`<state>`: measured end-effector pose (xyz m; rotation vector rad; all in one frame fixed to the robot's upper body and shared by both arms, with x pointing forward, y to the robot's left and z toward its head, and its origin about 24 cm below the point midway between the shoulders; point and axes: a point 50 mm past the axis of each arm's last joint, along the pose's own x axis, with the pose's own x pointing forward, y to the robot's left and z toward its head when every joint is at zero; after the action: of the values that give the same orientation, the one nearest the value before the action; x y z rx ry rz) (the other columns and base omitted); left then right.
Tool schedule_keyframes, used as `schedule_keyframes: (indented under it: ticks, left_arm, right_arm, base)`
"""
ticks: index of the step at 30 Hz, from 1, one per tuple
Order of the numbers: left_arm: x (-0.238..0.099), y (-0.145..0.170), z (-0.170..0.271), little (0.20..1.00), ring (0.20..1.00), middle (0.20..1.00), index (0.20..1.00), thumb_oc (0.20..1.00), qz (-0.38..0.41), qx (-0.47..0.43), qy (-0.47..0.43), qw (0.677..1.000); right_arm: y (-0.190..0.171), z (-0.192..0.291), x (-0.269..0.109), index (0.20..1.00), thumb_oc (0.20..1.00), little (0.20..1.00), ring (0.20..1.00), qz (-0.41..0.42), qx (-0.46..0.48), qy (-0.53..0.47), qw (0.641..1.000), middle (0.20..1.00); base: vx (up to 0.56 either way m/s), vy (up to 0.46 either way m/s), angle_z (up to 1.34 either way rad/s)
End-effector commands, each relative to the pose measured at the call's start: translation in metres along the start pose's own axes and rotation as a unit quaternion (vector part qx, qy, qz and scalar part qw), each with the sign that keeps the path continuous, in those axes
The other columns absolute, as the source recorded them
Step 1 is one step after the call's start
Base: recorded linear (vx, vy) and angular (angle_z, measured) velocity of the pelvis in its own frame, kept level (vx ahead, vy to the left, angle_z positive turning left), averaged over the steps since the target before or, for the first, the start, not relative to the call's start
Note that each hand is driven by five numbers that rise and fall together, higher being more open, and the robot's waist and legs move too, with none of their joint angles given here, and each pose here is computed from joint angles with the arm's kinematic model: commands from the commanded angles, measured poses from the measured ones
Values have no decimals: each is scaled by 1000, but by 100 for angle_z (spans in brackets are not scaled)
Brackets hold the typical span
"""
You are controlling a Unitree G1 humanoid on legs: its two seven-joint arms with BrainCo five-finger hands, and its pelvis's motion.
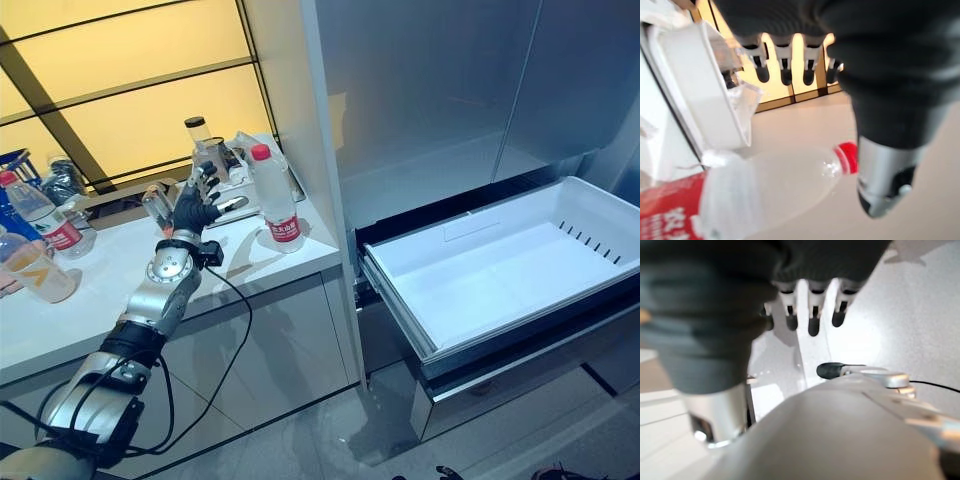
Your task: Take the drinks into the refrigerator
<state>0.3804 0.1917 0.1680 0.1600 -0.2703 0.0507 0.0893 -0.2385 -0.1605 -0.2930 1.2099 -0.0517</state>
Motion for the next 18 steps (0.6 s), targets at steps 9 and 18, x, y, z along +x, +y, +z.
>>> schedule_keyframes:
  ticks: [9,18]
  left_arm:
    - [45,9,65,1000,1000,1000,1000,1000,7,18,-56,998]
    - [37,12,22,1000,1000,1000,1000,1000,2,18,29,999]
  right_arm:
    - [10,-9,-1,1000,1000,1000,1000,10,11,22,1000,1000]
    - [6,-2,1,1000,1000,1000,1000,-1,19,14,1000,1000]
  base:
    - [0,0,0]
    - [17,5,-6]
